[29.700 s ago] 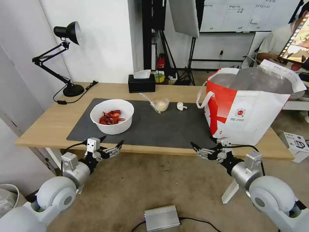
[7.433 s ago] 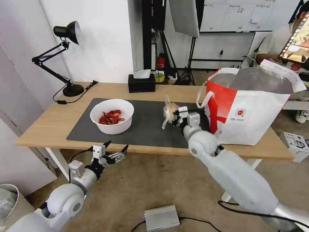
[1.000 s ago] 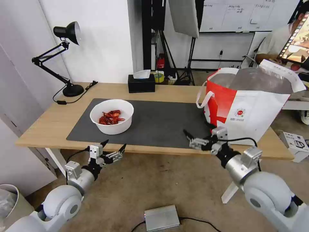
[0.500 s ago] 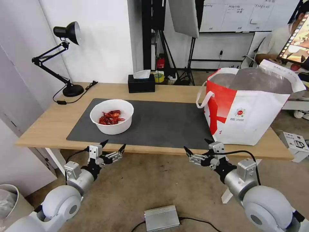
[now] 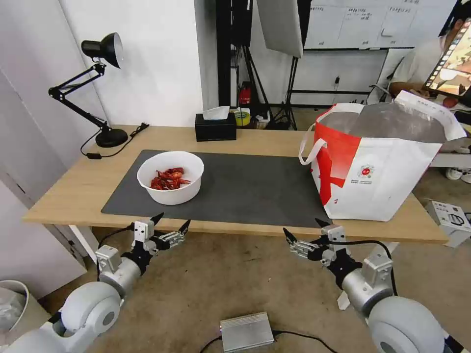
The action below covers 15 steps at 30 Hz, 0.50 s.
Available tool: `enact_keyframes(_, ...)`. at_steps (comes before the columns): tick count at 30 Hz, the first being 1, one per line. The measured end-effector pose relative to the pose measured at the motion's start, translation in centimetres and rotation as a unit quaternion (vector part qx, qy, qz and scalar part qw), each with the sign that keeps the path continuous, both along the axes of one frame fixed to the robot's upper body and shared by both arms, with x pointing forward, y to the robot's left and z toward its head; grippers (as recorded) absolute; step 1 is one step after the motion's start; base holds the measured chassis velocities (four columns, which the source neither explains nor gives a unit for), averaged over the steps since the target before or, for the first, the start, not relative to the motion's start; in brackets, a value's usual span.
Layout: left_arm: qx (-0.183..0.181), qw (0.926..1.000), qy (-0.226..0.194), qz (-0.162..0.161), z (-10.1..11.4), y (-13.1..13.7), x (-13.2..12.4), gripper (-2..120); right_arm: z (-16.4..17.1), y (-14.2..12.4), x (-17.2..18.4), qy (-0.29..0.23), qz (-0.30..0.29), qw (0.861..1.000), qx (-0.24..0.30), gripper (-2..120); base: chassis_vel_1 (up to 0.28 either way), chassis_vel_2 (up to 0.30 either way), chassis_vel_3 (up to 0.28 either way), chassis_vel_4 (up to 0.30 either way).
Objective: Pick up the trash from the table and place it into the takeout bag.
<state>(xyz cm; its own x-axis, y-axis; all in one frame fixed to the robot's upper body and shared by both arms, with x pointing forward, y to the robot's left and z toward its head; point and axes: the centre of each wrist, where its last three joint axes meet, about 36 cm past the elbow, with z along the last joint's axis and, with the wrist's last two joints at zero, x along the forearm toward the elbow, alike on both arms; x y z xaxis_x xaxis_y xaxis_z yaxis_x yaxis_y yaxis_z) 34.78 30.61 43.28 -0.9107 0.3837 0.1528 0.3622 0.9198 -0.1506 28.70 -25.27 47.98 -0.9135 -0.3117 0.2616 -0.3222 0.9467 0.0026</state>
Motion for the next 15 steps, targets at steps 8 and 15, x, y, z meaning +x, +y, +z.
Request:
enact_keyframes(8,-0.001,1.0000,-0.001,0.000,0.08,0.02,0.06,100,-0.63,-0.02,-0.03,-0.019,-0.009,1.000,-0.010,100,0.000,0.000,0.000,0.000)
enact_keyframes(15,0.000,1.0000,-0.001,0.000,0.11,0.03,0.09,100,-0.72,0.00,-0.07,-0.024,-0.015,0.999,-0.017,100,0.000,0.000,0.000,0.000)
